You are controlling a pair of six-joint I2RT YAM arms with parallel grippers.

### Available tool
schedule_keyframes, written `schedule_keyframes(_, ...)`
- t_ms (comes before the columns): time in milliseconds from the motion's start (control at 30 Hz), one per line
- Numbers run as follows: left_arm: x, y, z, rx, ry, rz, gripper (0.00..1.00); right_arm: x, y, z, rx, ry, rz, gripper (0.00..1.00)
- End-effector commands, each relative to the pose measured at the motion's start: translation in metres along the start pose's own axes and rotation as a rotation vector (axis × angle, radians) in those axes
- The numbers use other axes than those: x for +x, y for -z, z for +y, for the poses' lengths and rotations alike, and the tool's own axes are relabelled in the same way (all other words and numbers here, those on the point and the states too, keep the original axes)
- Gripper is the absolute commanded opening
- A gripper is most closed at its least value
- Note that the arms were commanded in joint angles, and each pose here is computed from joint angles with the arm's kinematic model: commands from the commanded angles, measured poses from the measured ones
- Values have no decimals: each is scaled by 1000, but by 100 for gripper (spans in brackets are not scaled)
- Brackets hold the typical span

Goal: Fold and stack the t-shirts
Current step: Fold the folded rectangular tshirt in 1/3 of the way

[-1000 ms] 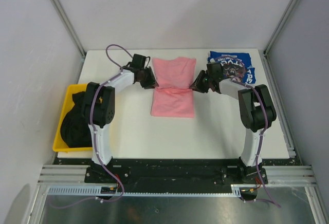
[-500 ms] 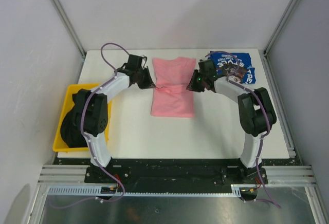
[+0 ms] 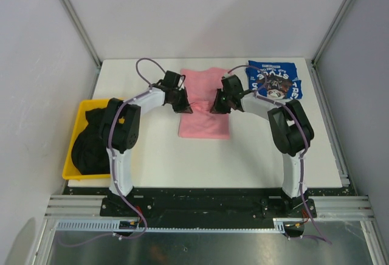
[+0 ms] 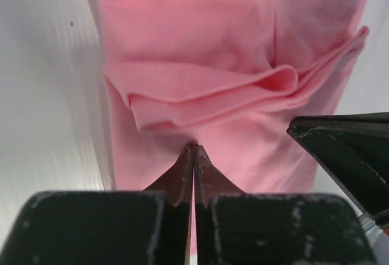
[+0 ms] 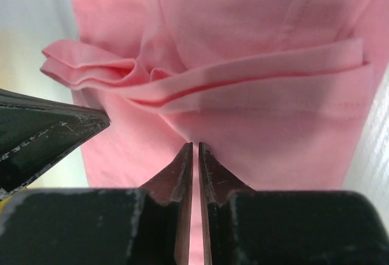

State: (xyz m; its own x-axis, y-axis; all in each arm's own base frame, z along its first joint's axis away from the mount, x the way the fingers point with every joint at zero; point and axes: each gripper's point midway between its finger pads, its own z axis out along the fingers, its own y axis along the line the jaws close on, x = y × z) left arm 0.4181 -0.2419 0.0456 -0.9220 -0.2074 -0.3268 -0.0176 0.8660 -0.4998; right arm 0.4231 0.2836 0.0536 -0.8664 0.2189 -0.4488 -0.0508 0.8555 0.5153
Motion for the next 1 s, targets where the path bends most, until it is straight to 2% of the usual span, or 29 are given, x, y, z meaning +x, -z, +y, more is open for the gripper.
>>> schedule_keyframes(0,-30,-1,-14,57,16,-44,0,-20,-9,20,-51,15,-33,11)
schedule_keyframes(300,-73,-14,5,48,65,-98,0,-42,-25,16,-14,14,-45,12)
schedule_keyframes(600,-71,-31,32,15,93,-69,0,-55,-44,-9,41,-11,-26,12)
schedule_keyframes(800,-76,-22,41,0,92,-87,0,-66,-47,-27,84,-5,-26,13)
schedule_keyframes(967,-79,-15,45,-3,93,-100,0,-81,-36,-16,68,21,-46,16)
